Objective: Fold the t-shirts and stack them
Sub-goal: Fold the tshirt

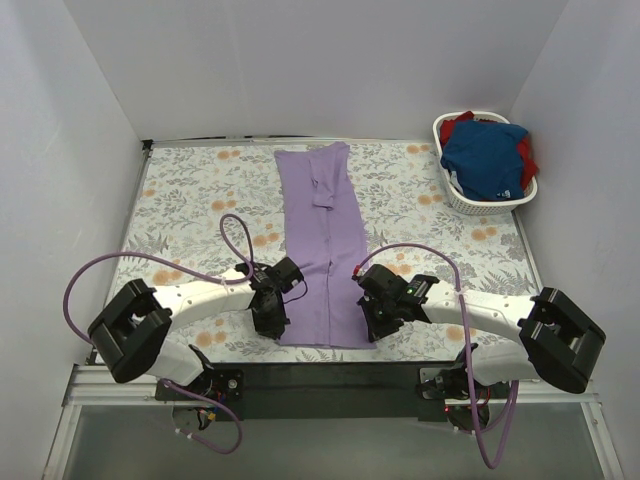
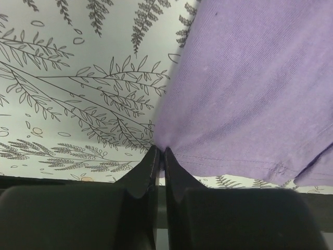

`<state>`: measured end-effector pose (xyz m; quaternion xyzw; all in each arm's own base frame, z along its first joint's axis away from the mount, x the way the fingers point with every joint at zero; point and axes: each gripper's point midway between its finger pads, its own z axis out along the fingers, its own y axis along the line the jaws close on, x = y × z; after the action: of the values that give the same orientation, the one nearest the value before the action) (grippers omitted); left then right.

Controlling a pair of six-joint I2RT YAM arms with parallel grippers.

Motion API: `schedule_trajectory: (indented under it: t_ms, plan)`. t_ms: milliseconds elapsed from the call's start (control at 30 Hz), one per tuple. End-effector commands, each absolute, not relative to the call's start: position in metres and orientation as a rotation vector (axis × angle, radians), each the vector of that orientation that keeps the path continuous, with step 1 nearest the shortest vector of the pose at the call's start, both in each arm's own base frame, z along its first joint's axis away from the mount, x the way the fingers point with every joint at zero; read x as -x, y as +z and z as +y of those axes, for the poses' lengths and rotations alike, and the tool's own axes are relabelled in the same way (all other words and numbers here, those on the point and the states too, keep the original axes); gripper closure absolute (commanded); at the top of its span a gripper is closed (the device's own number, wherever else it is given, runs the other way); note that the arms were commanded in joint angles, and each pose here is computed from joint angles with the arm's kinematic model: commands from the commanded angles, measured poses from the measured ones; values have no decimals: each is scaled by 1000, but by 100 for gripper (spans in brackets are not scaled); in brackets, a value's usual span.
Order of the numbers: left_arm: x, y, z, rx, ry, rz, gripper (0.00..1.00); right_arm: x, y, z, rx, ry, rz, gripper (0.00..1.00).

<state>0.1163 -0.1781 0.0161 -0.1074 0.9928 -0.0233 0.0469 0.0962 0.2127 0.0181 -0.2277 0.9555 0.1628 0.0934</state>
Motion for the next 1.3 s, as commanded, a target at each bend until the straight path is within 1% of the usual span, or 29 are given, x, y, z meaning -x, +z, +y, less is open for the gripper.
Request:
schedule_trajectory:
  t_ms: [0,100,167,300,367,433,500,567,600,633,667,700,733,767,800,833,933,967,1067,1100,1267]
  plan:
    - [-99,16,-173,330,-58,3079,100,-79,8,189,723,389,2911,99]
    - [-90,25,-177,326,-78,3090,100,-68,12,186,754,436,2934,99]
    - [-75,33,-184,301,-137,3135,100,-56,15,181,792,462,2970,99]
    - [-52,38,-184,309,-145,3187,100,-40,23,178,831,537,3001,99]
    - [-46,38,-185,304,-165,3195,100,-40,27,179,843,555,2986,99]
    - [-52,44,-191,311,-236,3161,100,-49,32,181,846,519,2955,99]
    - [-66,54,-203,302,-293,3104,100,-64,42,190,842,498,2906,99]
    - [-84,54,-205,283,-263,3059,100,-88,46,192,779,427,2870,99]
    - [-97,61,-213,272,-297,3023,100,-99,48,193,780,401,2847,99]
    - [-115,58,-208,311,-251,2986,100,-121,55,197,736,360,2817,99]
    - [-129,61,-211,281,-270,2956,100,-134,59,197,725,330,2790,99]
    - [-152,68,-211,333,-297,2907,100,-145,63,199,714,319,2771,99]
    - [-166,69,-211,355,-303,2884,100,-169,75,202,687,309,2726,99]
    - [-184,74,-216,328,-361,2840,100,-182,80,204,677,305,2703,99]
    - [-202,78,-213,375,-377,2800,100,-195,88,206,666,305,2678,99]
    - [-219,87,-217,380,-407,2750,100,-219,99,207,653,290,2638,99]
    - [-265,98,-222,362,-426,2650,100,-255,111,206,652,256,2601,99]
    - [-279,93,-221,366,-385,2629,100,-272,127,213,639,272,2556,99]
    - [-310,98,-220,364,-381,2564,100,-303,135,218,648,262,2522,99]
    - [-319,92,-216,376,-355,2563,100,-312,137,220,649,264,2507,99]
    - [-350,86,-210,415,-322,2515,100,-341,122,225,643,291,2525,99]
